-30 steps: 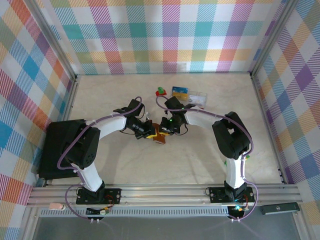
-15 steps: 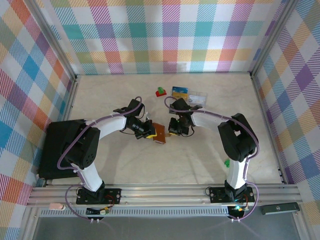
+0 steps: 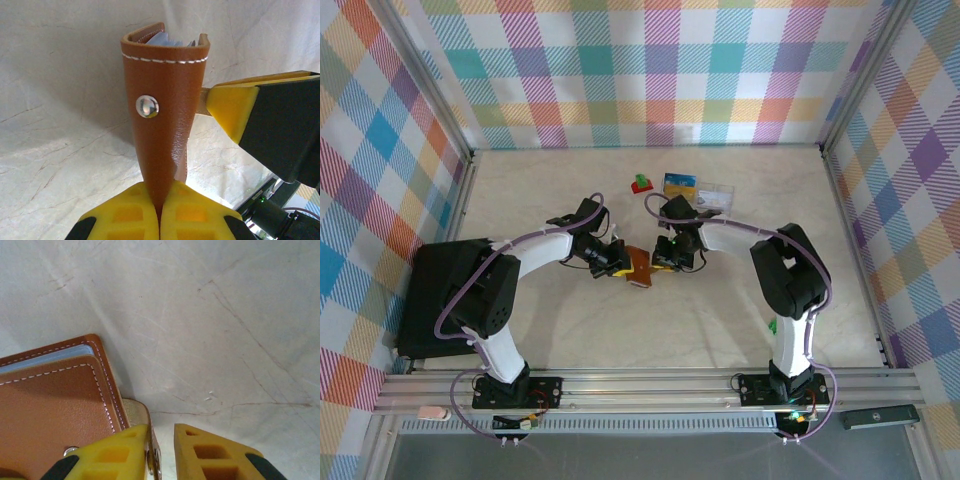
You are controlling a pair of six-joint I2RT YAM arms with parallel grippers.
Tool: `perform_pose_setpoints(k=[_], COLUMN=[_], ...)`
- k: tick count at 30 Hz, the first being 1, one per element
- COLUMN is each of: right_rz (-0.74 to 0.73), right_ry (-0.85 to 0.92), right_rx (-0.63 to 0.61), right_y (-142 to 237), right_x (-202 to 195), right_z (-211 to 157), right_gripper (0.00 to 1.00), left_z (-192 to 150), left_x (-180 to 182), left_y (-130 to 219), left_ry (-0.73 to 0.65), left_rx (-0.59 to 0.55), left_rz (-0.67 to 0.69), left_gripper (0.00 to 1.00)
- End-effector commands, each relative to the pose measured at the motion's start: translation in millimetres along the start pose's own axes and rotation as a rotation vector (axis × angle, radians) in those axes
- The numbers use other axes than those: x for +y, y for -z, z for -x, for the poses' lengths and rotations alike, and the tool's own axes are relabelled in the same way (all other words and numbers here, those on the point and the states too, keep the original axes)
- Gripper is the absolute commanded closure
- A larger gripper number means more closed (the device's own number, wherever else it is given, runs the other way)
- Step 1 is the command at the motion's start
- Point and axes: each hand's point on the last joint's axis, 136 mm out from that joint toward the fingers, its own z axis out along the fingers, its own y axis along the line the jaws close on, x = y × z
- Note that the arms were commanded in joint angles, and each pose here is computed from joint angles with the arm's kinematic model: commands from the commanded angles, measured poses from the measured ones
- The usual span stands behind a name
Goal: Take the credit cards out of the card holder
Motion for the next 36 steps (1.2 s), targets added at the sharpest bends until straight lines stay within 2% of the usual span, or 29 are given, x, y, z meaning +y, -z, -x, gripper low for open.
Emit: perform_pose_setpoints(k=[1,5,7,11,14,18,26,36], right_rz=[0.022,0.029,0.034,0.065,0.134,0.237,0.322,0.312], right_ry=[0.034,0.054,0.072,0.136,0.195,0.274,0.352,0.359], right_rx=[0.024,0.025,0.011,-0.016,-0.020,-0.015,-0.016,-0.021], right_y=[-5,-6,-1,16,30,47,61,53], right_x=[8,9,12,22,39,68,110,120], right_z=[0,1,2,3,0,-7,-12,1], right_gripper=[0.82,0.91,0.93,0.94,0.95,0.95,0.94,0.94], left_z=[-3,-1,3,15,24,30,33,34], left_x=[8,11,9,12,22,32,39,39], left_y=[0,2,9,33,54,81,120,130], left_ry=[0.033,0.049,0.052,0.072,0.104,0.130,0.164,0.178], left_rx=[0.004,-0.019,-0.051,-0.151,-0.230,-0.341,-0.487,-0.522], left_rz=[0.028,0.049,0.054,0.081,0.110,0.162,0.176,0.138], left_gripper=[0.95,0.78,0.66,0.47,0.38,0.18,0.00,0.01])
